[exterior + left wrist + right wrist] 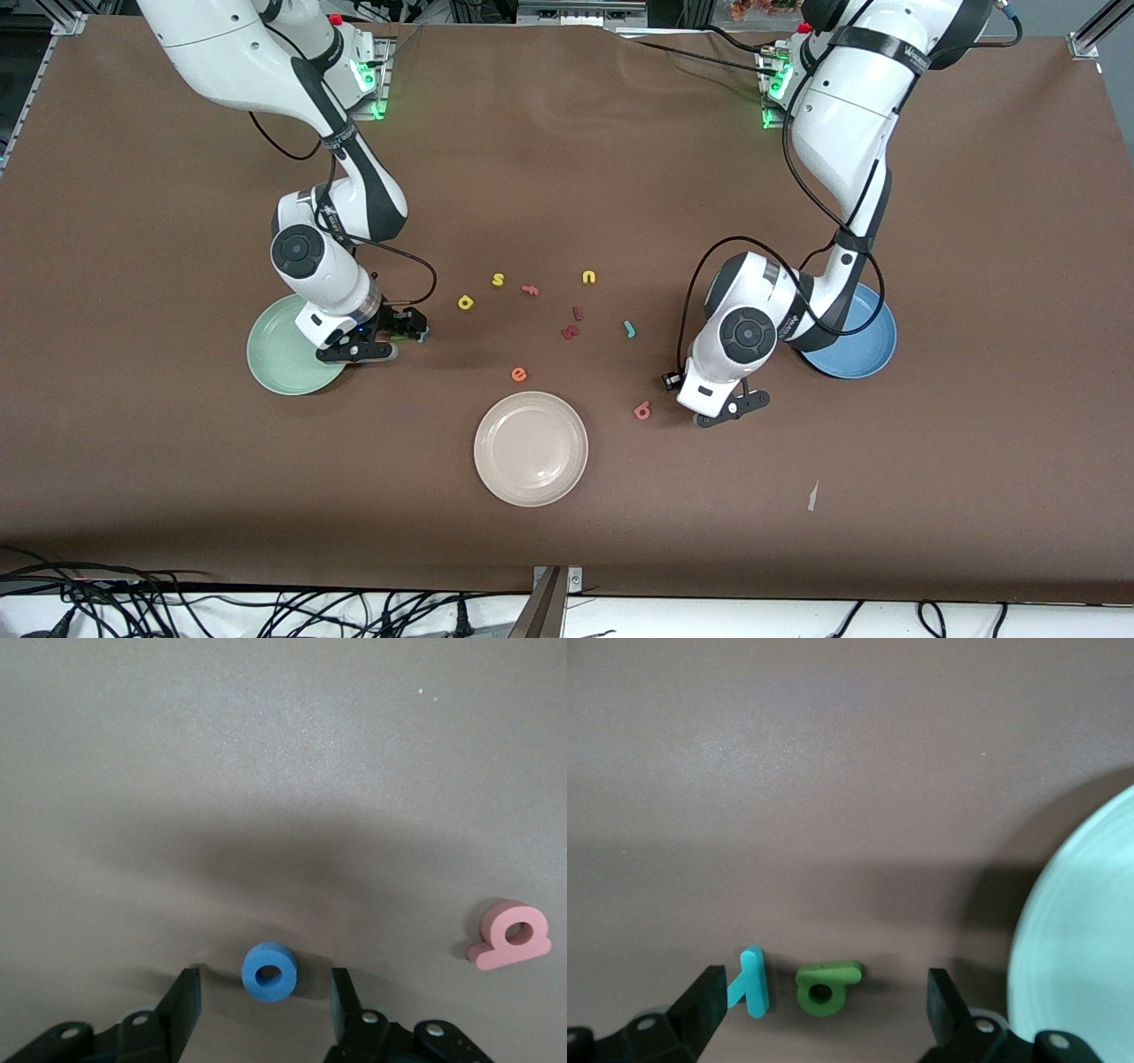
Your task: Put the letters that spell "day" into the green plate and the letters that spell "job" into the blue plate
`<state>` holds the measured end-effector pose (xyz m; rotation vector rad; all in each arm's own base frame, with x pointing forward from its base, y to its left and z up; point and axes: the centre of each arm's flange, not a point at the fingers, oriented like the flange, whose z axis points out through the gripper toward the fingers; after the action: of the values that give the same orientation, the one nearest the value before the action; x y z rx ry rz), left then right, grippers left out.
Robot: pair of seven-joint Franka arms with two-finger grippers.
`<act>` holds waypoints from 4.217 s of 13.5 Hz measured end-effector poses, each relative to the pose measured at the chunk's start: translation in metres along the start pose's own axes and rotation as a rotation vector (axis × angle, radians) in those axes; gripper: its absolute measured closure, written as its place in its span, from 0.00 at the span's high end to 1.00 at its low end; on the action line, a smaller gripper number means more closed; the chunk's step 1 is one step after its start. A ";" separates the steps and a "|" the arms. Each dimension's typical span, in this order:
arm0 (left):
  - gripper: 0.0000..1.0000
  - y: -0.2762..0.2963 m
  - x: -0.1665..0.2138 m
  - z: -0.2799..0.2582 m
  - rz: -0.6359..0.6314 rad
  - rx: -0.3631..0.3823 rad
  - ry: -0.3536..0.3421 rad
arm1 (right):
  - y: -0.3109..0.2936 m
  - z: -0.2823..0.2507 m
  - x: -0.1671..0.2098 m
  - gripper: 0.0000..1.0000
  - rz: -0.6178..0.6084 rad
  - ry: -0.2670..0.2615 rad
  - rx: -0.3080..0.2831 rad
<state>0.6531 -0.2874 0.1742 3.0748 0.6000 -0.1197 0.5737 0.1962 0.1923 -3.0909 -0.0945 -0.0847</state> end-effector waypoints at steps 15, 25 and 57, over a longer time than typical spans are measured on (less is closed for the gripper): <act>0.28 -0.053 0.039 -0.048 0.014 0.031 -0.022 | 0.012 0.018 -0.009 0.68 -0.037 0.027 -0.002; 0.28 -0.231 0.003 -0.036 0.287 0.083 0.003 | 0.012 0.013 -0.007 0.39 -0.037 0.036 -0.001; 0.36 0.058 -0.137 0.010 -0.155 -0.083 -0.020 | -0.042 -0.044 0.021 0.68 0.056 -0.017 -0.027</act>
<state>0.5472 -0.3929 0.1738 2.9406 0.8204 -0.1233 0.5894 0.2369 0.2392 -3.1194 -0.0067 -0.0575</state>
